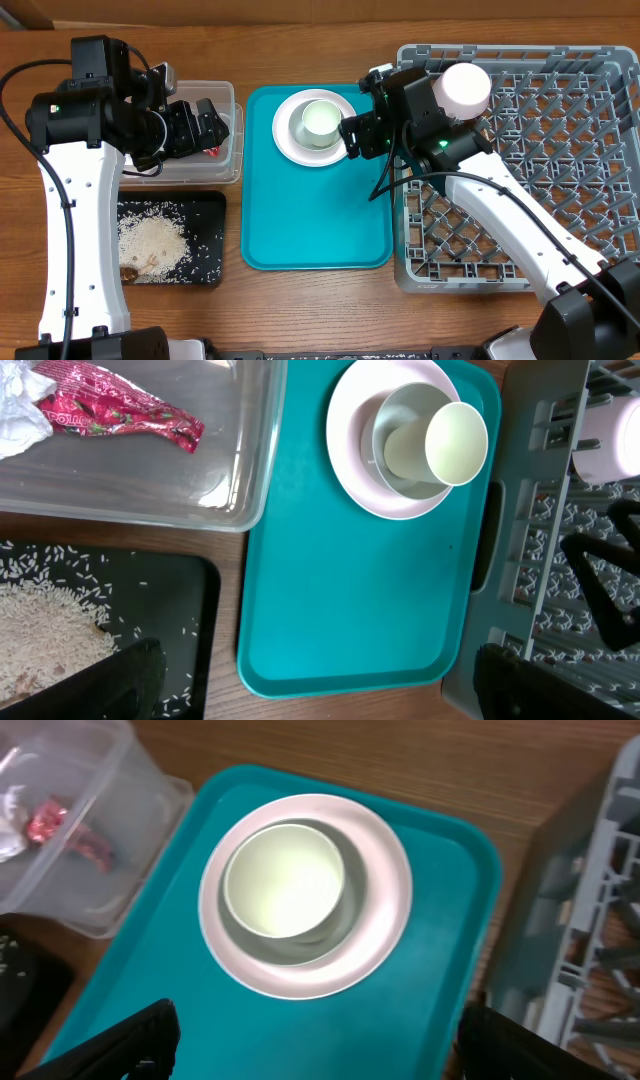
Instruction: Sort waste into correct bins and load items into the dishwasher
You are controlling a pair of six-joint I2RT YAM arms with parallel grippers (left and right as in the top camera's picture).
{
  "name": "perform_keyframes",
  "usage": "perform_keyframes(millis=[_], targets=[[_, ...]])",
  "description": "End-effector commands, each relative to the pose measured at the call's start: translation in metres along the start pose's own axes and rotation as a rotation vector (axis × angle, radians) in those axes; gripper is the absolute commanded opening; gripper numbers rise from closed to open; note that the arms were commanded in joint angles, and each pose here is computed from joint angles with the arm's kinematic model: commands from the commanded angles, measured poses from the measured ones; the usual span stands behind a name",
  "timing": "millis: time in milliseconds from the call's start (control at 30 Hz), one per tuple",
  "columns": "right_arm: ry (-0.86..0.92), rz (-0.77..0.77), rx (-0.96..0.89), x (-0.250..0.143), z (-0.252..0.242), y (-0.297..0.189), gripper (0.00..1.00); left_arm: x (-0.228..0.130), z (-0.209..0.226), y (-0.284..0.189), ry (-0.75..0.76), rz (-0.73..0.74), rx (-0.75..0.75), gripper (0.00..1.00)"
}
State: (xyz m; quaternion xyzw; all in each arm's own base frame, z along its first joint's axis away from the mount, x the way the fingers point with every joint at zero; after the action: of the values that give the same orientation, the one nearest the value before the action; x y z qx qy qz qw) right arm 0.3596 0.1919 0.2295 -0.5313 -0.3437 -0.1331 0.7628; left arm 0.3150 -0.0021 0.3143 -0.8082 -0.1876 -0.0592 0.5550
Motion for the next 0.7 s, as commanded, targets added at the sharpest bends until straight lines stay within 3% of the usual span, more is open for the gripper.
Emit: perform_keyframes(millis=[0, 200, 267, 533, 667], targets=[[0.001, -0.01, 0.063, 0.003, 0.008, -0.006, 0.91, 0.003, 0.002, 0.001, 0.016, -0.004, 0.005, 1.0], [0.002, 0.0, 0.062, 0.002, 0.007, -0.006, 0.93, 0.003, 0.002, 0.001, 0.016, -0.004, 0.004, 1.0], [0.003, 0.0, 0.064, 0.002, 0.007, -0.006, 1.0, 0.003, 0.002, 0.001, 0.016, -0.004, 0.005, 1.0], [0.007, 0.056, 0.236, -0.006, 0.025, -0.009, 1.0, 0.003, 0.002, 0.001, 0.016, -0.004, 0.004, 1.0], [0.05, 0.065, 0.256, -0.006, 0.027, -0.009, 0.86, 0.003, 0.002, 0.001, 0.016, -0.004, 0.005, 1.0]])
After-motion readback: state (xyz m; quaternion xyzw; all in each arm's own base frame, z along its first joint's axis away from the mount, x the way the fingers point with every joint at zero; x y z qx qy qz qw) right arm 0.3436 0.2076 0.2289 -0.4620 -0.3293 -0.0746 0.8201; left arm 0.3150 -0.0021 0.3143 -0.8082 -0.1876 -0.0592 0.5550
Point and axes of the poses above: each gripper's point midway between its finger pads, its own y axis out along the fingers, its own z axis along the line the jaws close on, x = y × z, the point moved 7 cm from there along -y, back along the fingers, and after that the axes turned 2 degrees about y, right-handed, at the moved point
